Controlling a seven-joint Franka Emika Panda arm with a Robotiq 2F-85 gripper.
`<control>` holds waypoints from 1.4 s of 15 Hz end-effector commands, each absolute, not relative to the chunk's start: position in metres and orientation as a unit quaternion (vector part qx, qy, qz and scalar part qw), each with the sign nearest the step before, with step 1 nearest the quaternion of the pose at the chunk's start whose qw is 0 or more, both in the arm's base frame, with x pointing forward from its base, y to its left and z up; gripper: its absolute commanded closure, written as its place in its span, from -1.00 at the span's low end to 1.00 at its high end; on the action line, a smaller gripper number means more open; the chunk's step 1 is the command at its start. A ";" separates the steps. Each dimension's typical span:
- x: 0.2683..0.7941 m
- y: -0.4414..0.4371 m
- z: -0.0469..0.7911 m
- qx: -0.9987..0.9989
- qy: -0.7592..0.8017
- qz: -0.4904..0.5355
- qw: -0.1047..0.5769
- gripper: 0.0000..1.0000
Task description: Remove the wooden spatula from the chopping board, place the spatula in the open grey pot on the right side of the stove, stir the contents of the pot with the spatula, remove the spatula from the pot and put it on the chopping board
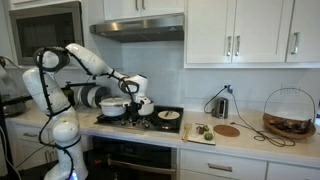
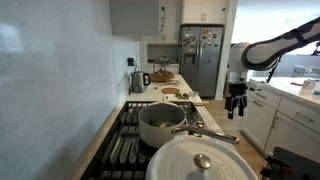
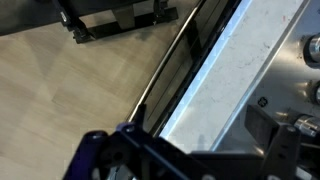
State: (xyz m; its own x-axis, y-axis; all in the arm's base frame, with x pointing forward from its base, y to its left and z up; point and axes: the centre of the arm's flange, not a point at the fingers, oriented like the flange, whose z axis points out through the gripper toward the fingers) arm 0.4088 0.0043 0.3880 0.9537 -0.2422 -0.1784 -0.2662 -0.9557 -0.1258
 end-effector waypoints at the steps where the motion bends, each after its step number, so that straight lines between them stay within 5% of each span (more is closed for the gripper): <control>1: 0.442 -0.019 0.418 -0.989 0.116 0.054 0.077 -1.00; 10: 0.544 -0.120 0.473 -0.998 0.000 0.035 0.057 -1.00; 21: 0.629 -0.207 0.442 -0.969 -0.224 0.094 0.052 -1.00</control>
State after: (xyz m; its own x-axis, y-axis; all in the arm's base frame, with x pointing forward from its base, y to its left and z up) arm 0.5989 -0.1851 0.4396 0.9267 0.3428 -0.1538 0.3243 -0.9365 -0.1336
